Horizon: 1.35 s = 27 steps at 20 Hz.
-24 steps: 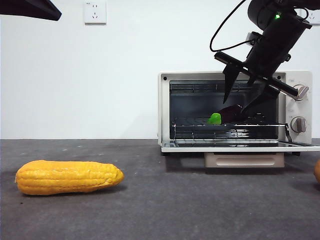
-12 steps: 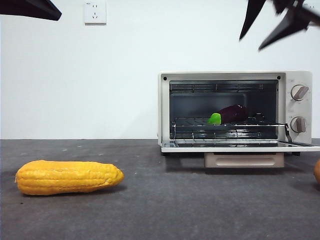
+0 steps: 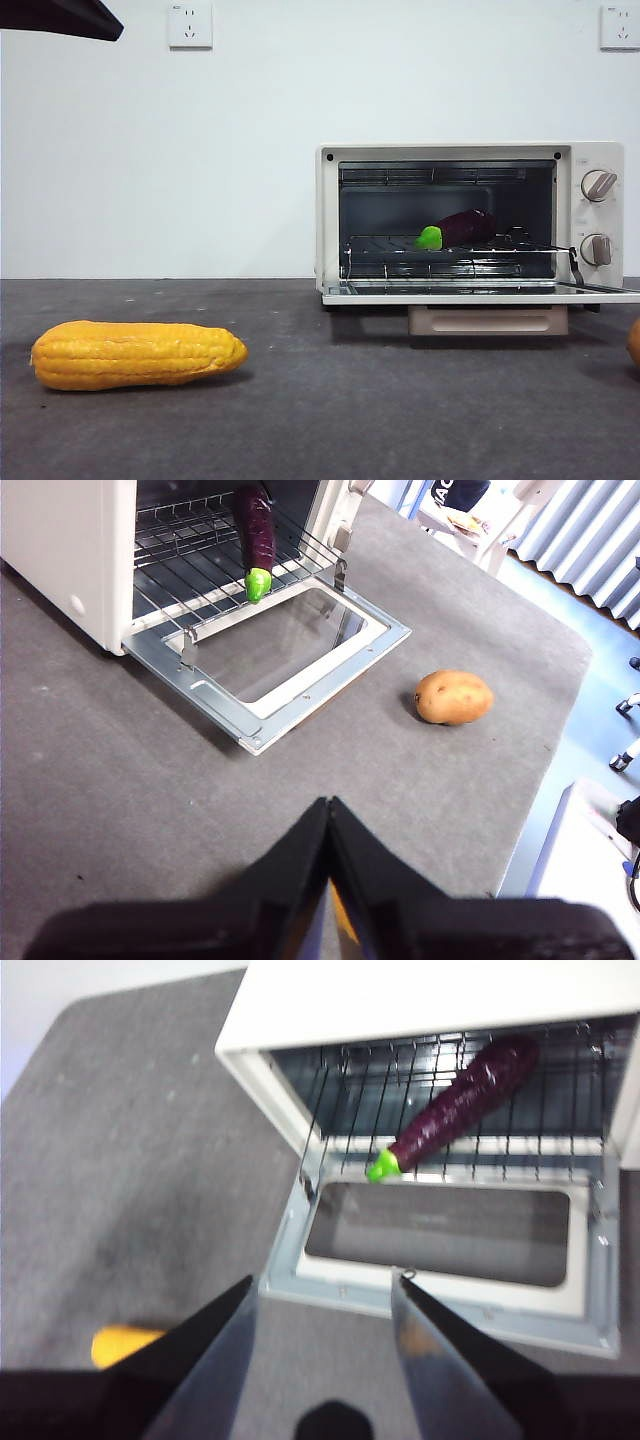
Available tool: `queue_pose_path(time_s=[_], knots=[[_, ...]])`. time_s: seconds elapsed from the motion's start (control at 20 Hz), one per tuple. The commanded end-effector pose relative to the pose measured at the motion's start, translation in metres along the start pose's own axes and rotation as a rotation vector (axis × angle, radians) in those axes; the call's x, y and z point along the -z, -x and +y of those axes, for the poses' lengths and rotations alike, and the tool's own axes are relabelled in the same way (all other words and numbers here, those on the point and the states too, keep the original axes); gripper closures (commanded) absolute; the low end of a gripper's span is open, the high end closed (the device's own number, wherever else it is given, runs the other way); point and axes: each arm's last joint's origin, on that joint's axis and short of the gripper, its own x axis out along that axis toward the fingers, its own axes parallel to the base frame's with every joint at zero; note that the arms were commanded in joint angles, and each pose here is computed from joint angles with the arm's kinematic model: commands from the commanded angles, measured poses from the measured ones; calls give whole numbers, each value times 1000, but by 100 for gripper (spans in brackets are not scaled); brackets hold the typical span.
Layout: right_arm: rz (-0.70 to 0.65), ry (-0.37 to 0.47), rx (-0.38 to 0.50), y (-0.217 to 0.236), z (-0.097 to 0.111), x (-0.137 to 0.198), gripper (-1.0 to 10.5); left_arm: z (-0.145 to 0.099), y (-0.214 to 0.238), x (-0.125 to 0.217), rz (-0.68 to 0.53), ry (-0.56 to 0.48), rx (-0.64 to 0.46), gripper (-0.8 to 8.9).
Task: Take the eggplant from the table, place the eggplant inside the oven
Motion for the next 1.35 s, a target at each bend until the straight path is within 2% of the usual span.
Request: queue_pose_path(time_s=[0.05, 0.2, 0.5, 0.95, 1.0, 1.1, 1.15, 1.35], knots=[[-3, 56, -8, 18, 3, 7, 717, 0, -2, 2, 6, 3, 5, 819], [-3, 77, -40, 35, 7, 16, 717, 0, -2, 2, 6, 3, 5, 819], [-33, 99, -44, 59, 11, 28, 721, 0, -2, 2, 5, 3, 5, 819], [-24, 101, -43, 63, 11, 32, 733, 0, -2, 2, 5, 3, 5, 819], [-19, 105, -42, 63, 11, 32, 760, 0, -2, 2, 4, 2, 4, 819], [-11, 123, -41, 63, 11, 33, 926, 1, -2, 1, -1, -2, 4, 819], [-8, 131, -42, 63, 11, 33, 970, 1, -2, 1, -4, -5, 3, 819], [10, 129, -45, 63, 10, 35, 957, 4, -5, -1, -14, -4, 2, 819]])
